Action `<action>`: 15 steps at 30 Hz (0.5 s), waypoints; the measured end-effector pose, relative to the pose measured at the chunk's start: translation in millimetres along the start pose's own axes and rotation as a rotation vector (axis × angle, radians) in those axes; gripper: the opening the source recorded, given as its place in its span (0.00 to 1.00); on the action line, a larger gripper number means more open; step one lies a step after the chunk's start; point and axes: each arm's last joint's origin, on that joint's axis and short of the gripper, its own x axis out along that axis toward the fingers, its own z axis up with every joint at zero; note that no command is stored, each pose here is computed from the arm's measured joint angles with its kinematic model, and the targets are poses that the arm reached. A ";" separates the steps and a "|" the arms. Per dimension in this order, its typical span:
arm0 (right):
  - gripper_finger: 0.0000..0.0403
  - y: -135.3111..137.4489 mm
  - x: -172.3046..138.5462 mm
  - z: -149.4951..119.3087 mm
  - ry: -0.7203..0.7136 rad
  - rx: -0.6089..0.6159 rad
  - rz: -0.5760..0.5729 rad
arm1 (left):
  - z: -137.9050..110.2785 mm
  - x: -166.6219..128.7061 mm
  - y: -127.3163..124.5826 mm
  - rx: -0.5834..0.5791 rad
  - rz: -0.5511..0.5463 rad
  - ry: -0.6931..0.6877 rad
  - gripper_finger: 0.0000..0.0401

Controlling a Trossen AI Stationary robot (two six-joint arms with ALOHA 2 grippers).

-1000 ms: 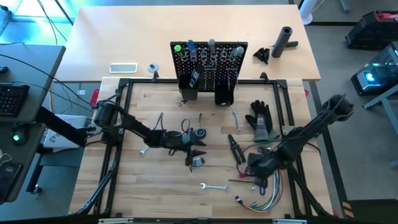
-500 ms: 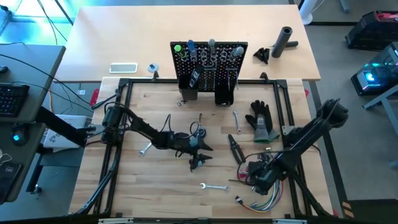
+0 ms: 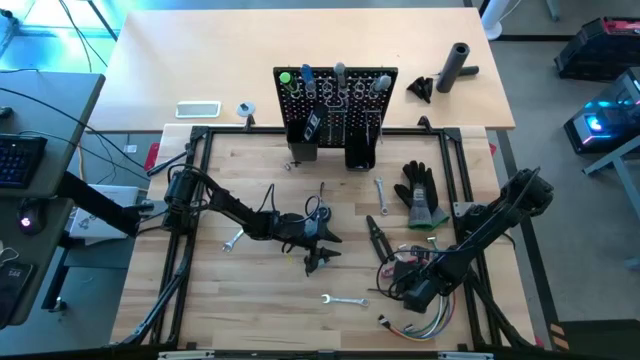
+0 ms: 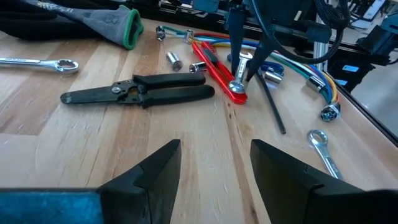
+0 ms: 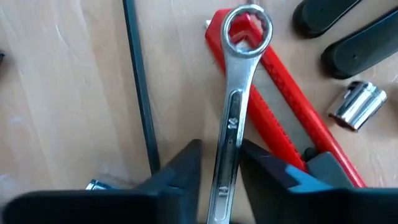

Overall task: Hang tools onto peg board
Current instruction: Hang the silver wrench on the peg board

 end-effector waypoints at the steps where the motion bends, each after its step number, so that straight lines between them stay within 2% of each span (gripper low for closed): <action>1: 0.18 -0.1 0.1 0.1 -0.006 0.000 -0.003 | -0.1 0.0 0.0 0.000 0.000 0.001 0.47; 4: 0.07 -0.6 -0.9 0.3 -0.014 -0.004 0.001 | -0.5 0.0 0.1 0.000 0.001 0.005 0.47; 11: 0.08 2.9 -6.8 4.2 -0.026 -0.014 0.005 | -0.7 0.0 0.2 0.001 0.002 0.007 0.47; 15: 0.08 6.3 -17.8 11.8 -0.079 -0.028 -0.008 | -0.3 -0.5 0.1 0.001 0.002 0.008 0.47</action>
